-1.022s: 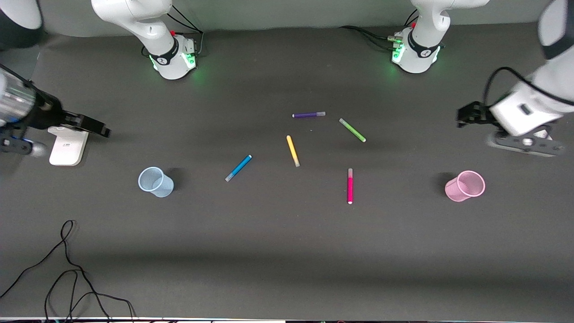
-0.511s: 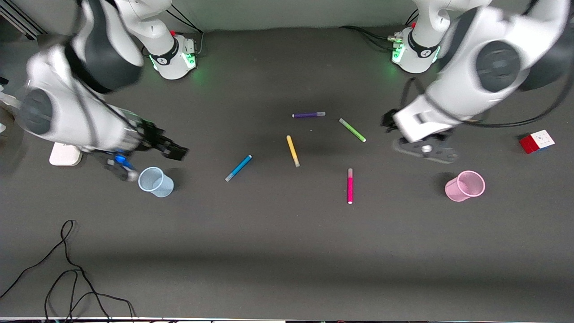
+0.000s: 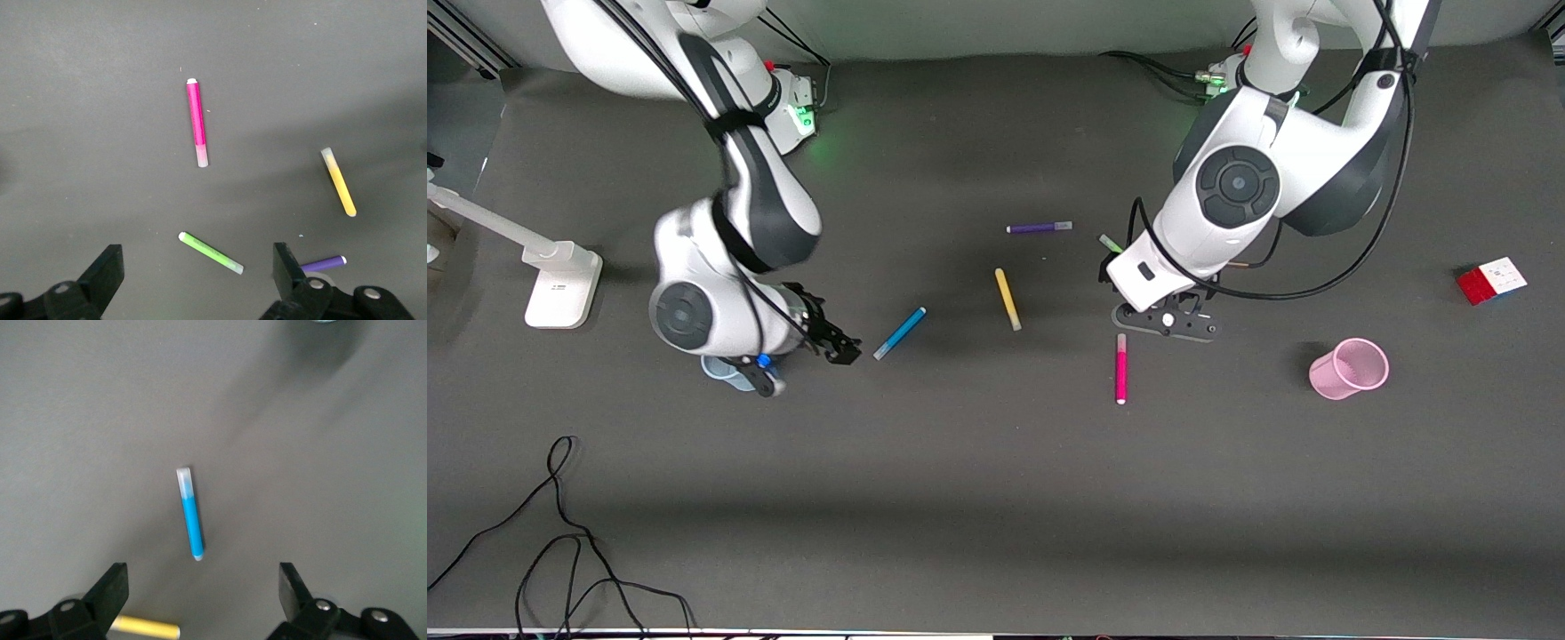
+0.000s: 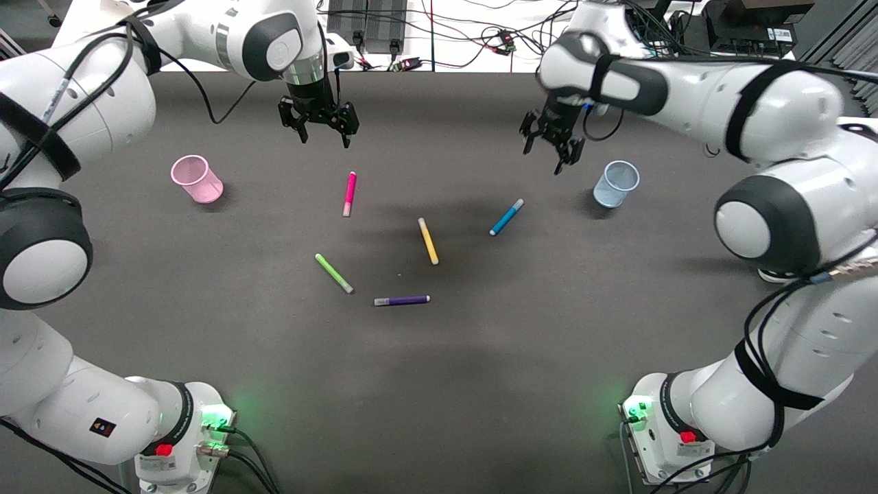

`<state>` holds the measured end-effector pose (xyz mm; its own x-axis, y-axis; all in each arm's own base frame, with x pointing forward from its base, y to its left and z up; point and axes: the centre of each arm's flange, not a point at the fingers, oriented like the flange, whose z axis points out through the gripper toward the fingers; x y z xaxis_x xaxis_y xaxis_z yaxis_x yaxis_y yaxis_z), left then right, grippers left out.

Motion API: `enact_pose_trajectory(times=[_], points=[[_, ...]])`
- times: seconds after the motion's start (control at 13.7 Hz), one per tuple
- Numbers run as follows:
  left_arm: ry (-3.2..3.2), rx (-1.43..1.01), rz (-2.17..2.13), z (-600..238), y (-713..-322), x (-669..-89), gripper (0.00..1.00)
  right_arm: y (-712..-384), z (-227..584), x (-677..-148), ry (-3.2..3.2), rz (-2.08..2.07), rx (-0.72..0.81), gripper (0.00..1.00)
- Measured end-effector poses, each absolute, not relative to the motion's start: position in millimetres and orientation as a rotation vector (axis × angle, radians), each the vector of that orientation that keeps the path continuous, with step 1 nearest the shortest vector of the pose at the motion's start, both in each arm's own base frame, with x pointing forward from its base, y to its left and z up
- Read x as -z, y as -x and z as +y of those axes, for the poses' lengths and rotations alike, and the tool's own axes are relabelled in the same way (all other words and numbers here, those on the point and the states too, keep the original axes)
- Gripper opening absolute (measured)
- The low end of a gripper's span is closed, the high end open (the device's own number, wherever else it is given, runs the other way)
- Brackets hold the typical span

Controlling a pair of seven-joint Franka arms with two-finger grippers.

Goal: Place pink and blue markers in matching cups
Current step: 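Lower the right gripper to the blue marker while the left gripper reaches the pink marker, then close both grippers on the markers and lift them upright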

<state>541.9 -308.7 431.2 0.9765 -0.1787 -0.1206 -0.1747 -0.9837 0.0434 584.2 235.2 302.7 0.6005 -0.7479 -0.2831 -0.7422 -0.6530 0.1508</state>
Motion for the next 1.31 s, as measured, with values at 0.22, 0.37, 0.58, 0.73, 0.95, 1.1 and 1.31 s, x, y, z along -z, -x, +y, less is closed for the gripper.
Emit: enact_pose_trajectory(times=[0.22, 0.37, 0.58, 0.73, 0.95, 1.1, 1.31], points=[[-3.111, 0.162, -0.283, -303.4, -538.8, -377.1, 0.99, -578.4, 251.5, -229.8, -2.766, -1.325, 0.503, 0.99], [-3.115, 0.159, -0.288, -301.6, -535.9, -328.0, 1.00, -578.6, 252.1, -203.7, -2.757, -1.344, 0.495, 0.98], [-3.108, 0.168, -0.282, -302.9, -537.8, -266.9, 1.00, -580.0, 251.0, -190.2, -2.742, -1.396, 0.488, 0.97], [-3.112, 0.171, -0.288, -303.4, -538.8, -233.7, 1.00, -577.0, 257.3, -189.2, -2.725, -1.432, 0.506, 0.97], [-3.117, 0.157, -0.280, -303.9, -539.0, -195.8, 1.00, -563.3, 280.7, -179.9, -2.725, -1.434, 0.539, 0.97], [-3.110, 0.139, -0.272, -304.5, -539.3, -178.5, 1.00, -549.4, 297.4, -173.8, -2.711, -1.426, 0.560, 0.97], [-3.110, 0.139, -0.267, -304.7, -539.6, -174.3, 0.93, -532.3, 308.2, -162.7, -2.687, -1.419, 0.558, 0.94]])
